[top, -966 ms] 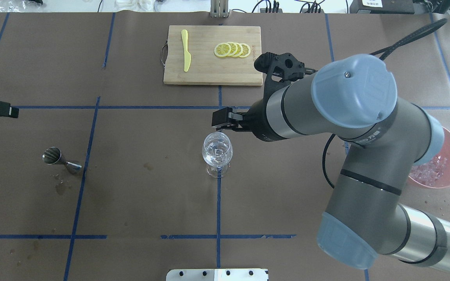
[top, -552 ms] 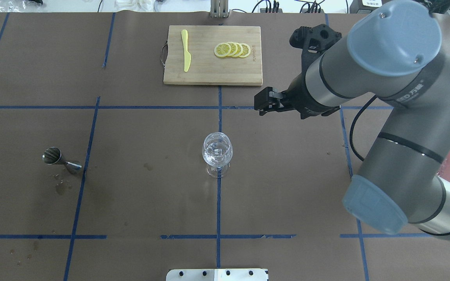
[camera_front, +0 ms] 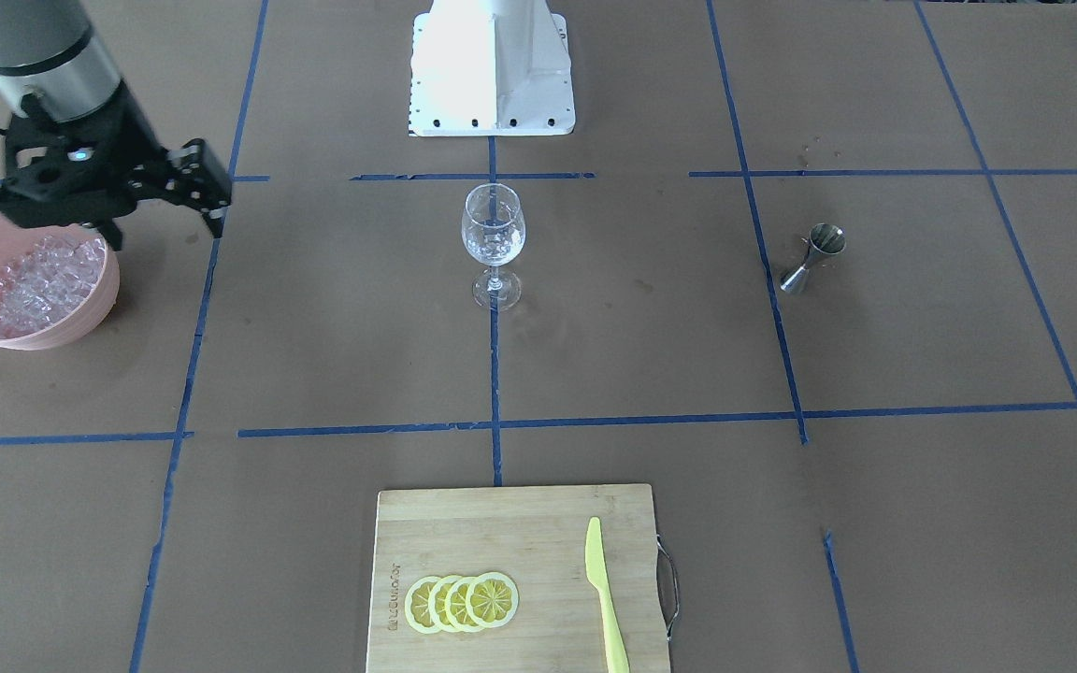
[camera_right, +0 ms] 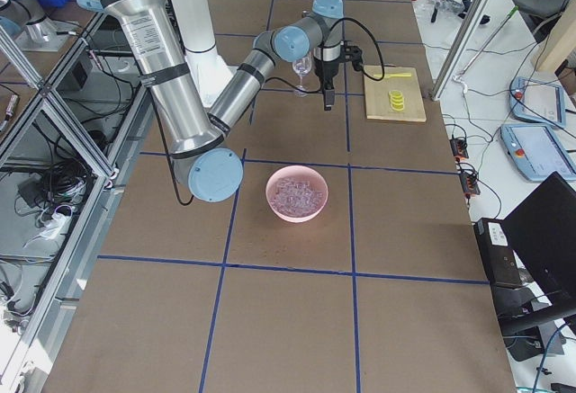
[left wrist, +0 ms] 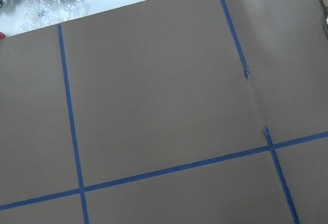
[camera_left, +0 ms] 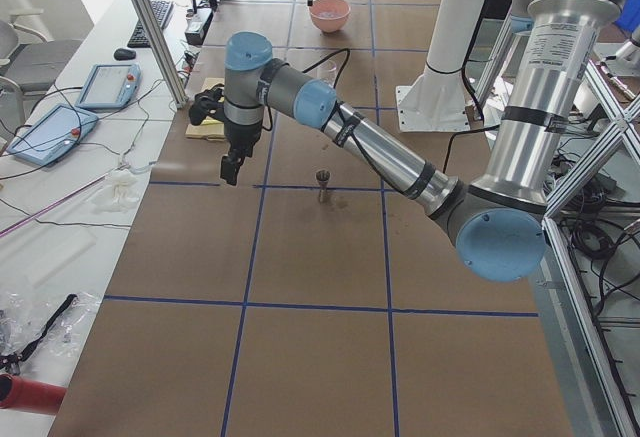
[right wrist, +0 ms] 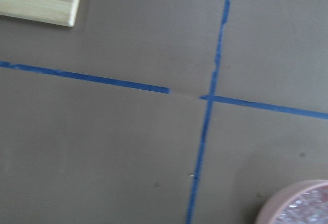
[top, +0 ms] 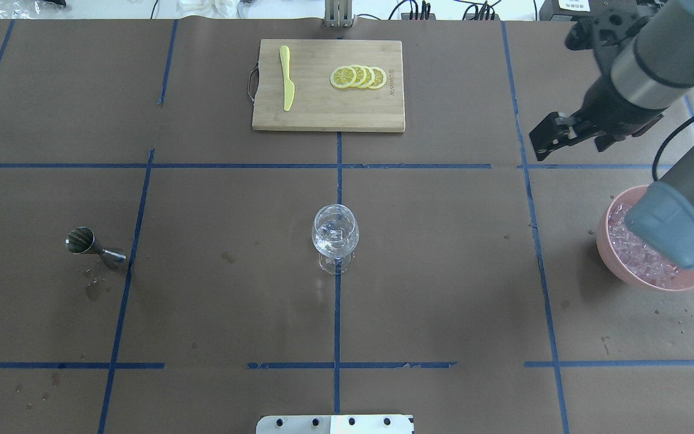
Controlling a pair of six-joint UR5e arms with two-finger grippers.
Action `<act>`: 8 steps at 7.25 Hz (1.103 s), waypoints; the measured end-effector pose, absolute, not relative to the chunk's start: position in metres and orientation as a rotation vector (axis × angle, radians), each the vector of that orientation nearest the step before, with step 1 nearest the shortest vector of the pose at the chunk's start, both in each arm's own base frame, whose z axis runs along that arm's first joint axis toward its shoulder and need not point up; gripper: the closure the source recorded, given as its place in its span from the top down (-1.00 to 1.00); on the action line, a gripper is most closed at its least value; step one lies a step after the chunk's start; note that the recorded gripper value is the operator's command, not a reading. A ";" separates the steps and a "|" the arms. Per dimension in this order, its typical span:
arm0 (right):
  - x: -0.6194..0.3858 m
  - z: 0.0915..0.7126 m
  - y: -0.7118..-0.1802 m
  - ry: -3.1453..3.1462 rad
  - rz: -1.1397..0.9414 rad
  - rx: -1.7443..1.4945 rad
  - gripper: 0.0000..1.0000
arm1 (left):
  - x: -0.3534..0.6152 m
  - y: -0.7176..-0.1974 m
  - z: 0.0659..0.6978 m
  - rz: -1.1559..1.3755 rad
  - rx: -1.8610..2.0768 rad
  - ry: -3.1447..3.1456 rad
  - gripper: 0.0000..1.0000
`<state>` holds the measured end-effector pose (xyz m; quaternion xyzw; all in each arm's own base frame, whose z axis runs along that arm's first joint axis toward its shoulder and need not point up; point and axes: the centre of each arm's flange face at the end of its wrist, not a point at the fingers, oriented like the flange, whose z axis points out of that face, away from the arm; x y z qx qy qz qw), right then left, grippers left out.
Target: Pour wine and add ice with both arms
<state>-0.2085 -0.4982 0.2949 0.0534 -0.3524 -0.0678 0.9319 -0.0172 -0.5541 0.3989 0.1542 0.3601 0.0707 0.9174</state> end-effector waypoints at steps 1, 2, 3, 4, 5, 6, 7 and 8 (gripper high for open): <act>-0.162 0.340 -0.519 -0.705 -0.181 0.084 1.00 | -0.024 -0.559 0.411 0.155 0.310 0.742 1.00; -0.114 0.389 -0.534 -0.702 -0.216 0.061 1.00 | -0.026 -0.565 0.421 0.153 0.305 0.748 1.00; -0.071 0.434 -0.540 -0.712 -0.242 0.042 1.00 | -0.025 -0.575 0.436 0.151 0.306 0.758 1.00; -0.037 0.468 -0.538 -0.725 -0.248 0.031 1.00 | -0.022 -0.582 0.457 0.152 0.304 0.778 1.00; -0.018 0.485 -0.534 -0.731 -0.244 0.030 1.00 | -0.021 -0.579 0.473 0.156 0.300 0.804 1.00; -0.010 0.493 -0.533 -0.732 -0.245 0.038 1.00 | -0.020 -0.576 0.483 0.163 0.303 0.818 1.00; -0.005 0.495 -0.532 -0.732 -0.246 0.047 1.00 | -0.020 -0.574 0.488 0.166 0.308 0.821 1.00; -0.003 0.497 -0.532 -0.731 -0.242 0.050 1.00 | -0.022 -0.573 0.490 0.166 0.310 0.820 1.00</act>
